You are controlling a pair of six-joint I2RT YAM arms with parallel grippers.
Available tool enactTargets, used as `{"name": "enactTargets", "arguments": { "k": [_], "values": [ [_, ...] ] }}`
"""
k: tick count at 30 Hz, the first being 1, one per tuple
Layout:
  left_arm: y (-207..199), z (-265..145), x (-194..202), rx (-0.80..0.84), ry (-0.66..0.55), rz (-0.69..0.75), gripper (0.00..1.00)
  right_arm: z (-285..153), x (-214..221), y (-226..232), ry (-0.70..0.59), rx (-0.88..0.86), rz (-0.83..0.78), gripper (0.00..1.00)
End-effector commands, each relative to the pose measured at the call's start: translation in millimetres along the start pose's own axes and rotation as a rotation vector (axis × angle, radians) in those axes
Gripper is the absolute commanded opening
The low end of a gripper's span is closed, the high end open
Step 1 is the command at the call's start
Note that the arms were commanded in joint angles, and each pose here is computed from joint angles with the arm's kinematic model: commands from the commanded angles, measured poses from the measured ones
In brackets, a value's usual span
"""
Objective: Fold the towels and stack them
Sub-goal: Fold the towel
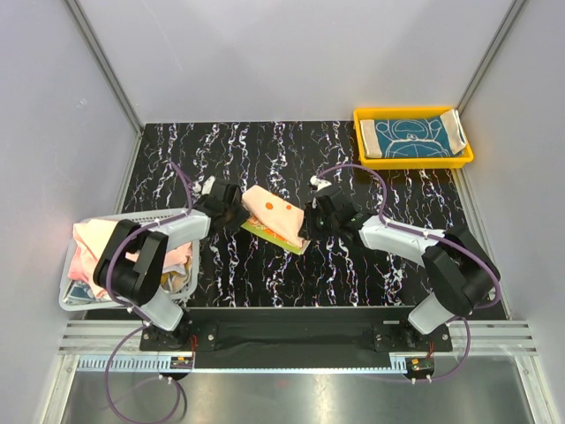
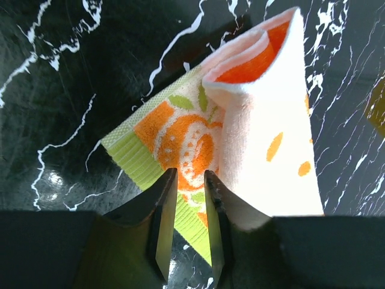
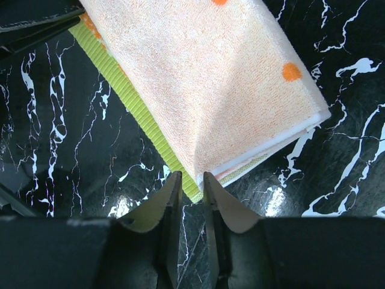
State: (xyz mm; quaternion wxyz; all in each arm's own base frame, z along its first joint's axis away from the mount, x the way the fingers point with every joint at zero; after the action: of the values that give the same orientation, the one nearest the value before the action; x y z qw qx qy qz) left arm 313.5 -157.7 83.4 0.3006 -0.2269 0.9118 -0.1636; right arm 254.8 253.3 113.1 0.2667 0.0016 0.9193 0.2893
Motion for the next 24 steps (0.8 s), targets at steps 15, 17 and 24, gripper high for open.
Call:
{"name": "enactTargets", "arguments": {
  "k": [15, 17, 24],
  "values": [
    [-18, -30, -39, 0.055, -0.174, 0.084, 0.5, 0, -7, 4, -0.035, 0.12, 0.001, 0.42],
    [-18, -31, -46, 0.019, -0.2, 0.097, 0.53, 0, -6, 3, -0.034, 0.123, 0.012, 0.44],
    [-32, -18, -77, -0.001, -0.232, 0.157, 0.56, 6, -4, 6, -0.03, 0.107, 0.059, 0.47]
  ]
}}
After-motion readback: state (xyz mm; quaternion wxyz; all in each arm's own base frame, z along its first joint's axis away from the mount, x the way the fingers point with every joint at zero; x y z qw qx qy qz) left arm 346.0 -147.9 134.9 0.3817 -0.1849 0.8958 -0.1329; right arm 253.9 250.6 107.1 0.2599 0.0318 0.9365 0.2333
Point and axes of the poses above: each gripper's point midway between its finger pads, its own z axis out along the fingers, its own y axis along the line the jaws close on, x = y × z, the point moved 6 cm from there along -z, back along the fingers, and after that the axes turned 12 degrees about z, right-handed, at the moved point
